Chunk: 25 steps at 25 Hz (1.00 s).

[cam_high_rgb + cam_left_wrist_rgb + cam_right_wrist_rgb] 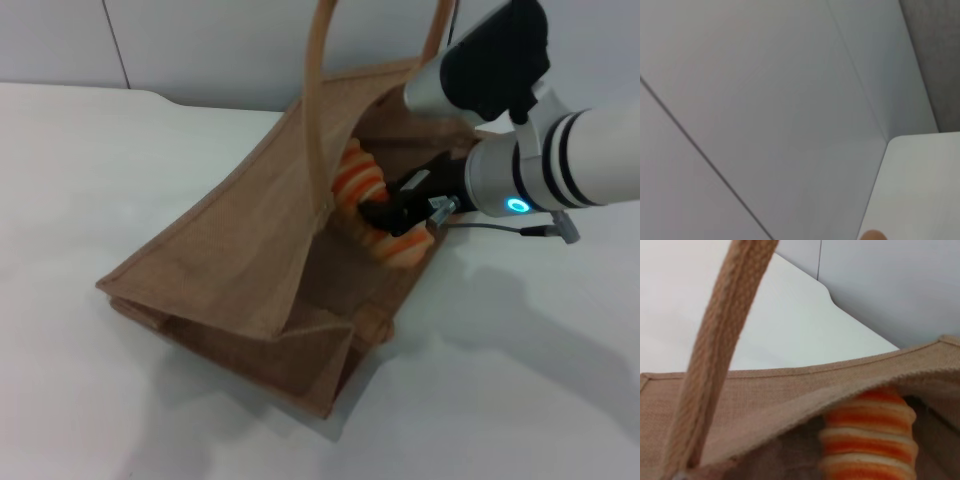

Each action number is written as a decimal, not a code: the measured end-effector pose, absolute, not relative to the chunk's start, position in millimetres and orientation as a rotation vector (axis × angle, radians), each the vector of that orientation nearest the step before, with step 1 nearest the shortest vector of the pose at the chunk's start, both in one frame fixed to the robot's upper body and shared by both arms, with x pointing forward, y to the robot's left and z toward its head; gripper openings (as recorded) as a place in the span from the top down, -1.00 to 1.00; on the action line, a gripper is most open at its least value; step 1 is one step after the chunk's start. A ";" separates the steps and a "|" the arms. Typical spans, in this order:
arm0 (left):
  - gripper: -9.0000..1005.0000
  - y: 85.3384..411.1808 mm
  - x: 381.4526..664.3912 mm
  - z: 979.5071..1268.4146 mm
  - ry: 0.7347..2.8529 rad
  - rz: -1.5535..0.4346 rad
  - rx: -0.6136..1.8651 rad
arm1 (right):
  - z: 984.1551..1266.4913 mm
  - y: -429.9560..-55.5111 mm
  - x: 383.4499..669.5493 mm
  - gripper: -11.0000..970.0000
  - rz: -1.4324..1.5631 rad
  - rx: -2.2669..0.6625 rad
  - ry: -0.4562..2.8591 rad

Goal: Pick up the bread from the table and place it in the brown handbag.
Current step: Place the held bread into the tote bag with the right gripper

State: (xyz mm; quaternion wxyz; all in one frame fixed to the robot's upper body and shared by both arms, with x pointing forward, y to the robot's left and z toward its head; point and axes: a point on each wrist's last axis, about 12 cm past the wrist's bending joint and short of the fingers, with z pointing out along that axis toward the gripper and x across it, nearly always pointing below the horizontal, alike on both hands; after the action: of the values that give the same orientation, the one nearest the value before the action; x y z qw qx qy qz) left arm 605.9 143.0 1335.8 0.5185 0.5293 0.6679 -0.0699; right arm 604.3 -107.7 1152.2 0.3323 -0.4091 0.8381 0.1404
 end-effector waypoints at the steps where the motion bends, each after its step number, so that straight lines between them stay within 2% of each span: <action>1: 0.74 140.7 604.9 1336.2 1.596 -0.171 1.274 | 1151.4 -106.7 606.6 0.27 0.361 -1.072 2.185; 17: 0.74 125.6 589.6 1351.4 1.520 -0.182 1.290 | 1142.3 -96.5 633.0 0.39 0.348 -1.058 2.121; 25: 0.74 124.3 588.0 1351.6 1.513 -0.204 1.285 | 1137.7 -94.7 633.2 0.38 0.371 -1.061 2.140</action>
State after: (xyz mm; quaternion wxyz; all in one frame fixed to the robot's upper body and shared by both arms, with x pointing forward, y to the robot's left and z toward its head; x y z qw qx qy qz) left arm 588.0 124.3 1351.6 0.5421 0.5410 0.6373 -0.0858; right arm 633.2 -94.7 1137.7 0.3544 -0.4103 0.8279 0.1437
